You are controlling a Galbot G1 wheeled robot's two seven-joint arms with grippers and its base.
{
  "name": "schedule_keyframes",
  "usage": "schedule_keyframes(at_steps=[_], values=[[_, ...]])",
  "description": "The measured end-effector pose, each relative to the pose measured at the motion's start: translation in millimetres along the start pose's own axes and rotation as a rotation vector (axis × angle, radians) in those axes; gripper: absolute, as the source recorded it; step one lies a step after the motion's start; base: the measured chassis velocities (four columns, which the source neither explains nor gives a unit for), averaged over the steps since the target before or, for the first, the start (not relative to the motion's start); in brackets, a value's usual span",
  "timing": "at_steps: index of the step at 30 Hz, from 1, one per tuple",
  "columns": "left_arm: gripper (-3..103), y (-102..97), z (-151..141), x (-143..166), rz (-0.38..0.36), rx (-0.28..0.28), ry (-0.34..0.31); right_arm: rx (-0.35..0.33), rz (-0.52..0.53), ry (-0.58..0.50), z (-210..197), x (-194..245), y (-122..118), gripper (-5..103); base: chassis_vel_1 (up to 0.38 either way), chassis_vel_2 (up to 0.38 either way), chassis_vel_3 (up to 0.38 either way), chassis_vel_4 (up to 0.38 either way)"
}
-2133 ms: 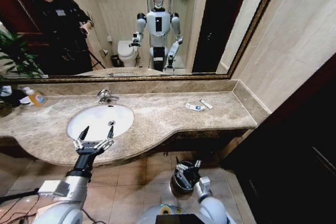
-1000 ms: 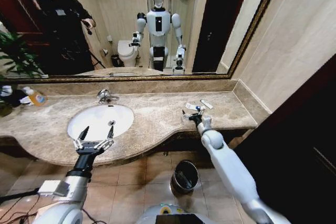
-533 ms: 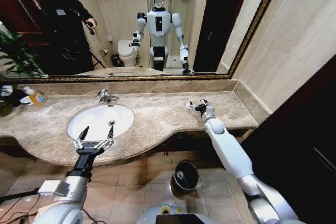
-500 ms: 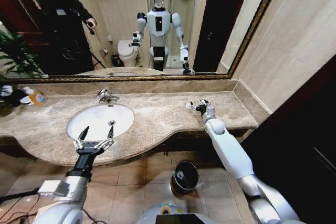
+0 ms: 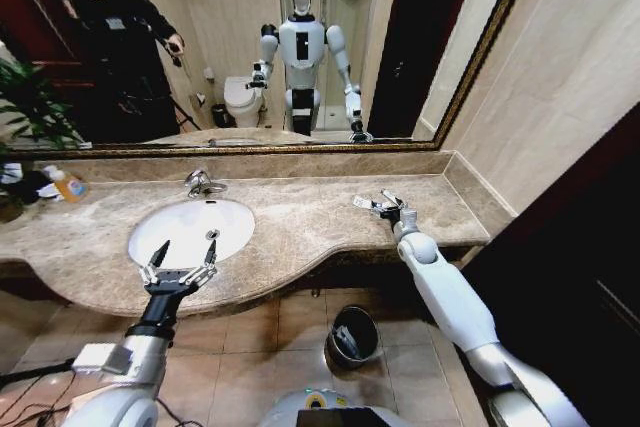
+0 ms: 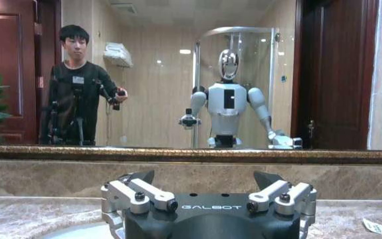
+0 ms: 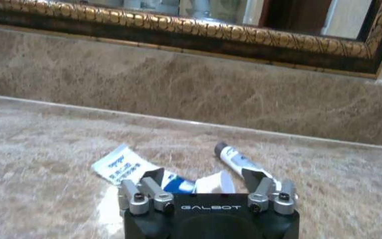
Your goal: Pick up the trash from the sink and place it in the trash bin.
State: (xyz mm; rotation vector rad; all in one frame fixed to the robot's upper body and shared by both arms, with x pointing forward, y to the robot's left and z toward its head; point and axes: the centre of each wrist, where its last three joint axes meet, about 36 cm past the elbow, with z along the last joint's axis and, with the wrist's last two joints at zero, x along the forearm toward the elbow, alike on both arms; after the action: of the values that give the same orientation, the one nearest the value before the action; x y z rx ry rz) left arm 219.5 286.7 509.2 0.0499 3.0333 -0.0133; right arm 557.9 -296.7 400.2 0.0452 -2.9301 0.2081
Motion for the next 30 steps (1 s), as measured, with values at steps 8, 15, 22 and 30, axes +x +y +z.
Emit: schedule_keyframes(at_steps=[8, 15, 22, 30], values=[[100, 0.0, 0.0, 0.0, 0.0, 0.0, 0.0, 0.008, 0.001, 0.001, 6.0, 6.6, -3.7, 46, 0.0, 0.0, 0.0, 0.0], [100, 0.0, 0.0, 0.0, 0.0, 0.0, 0.0, 0.008, 0.01, -0.011, 3.9, 11.2, -4.0, 33, 0.0, 0.0, 0.0, 0.0], [100, 0.0, 0.0, 0.0, 0.0, 0.0, 0.0, 0.007, 0.011, -0.022, 2.9, 21.7, 3.3, 33, 0.0, 0.0, 0.0, 0.0], [100, 0.0, 0.0, 0.0, 0.0, 0.0, 0.0, 0.006, -0.003, -0.069, -15.1, 50.9, 16.6, 19, 0.0, 0.0, 0.0, 0.0]])
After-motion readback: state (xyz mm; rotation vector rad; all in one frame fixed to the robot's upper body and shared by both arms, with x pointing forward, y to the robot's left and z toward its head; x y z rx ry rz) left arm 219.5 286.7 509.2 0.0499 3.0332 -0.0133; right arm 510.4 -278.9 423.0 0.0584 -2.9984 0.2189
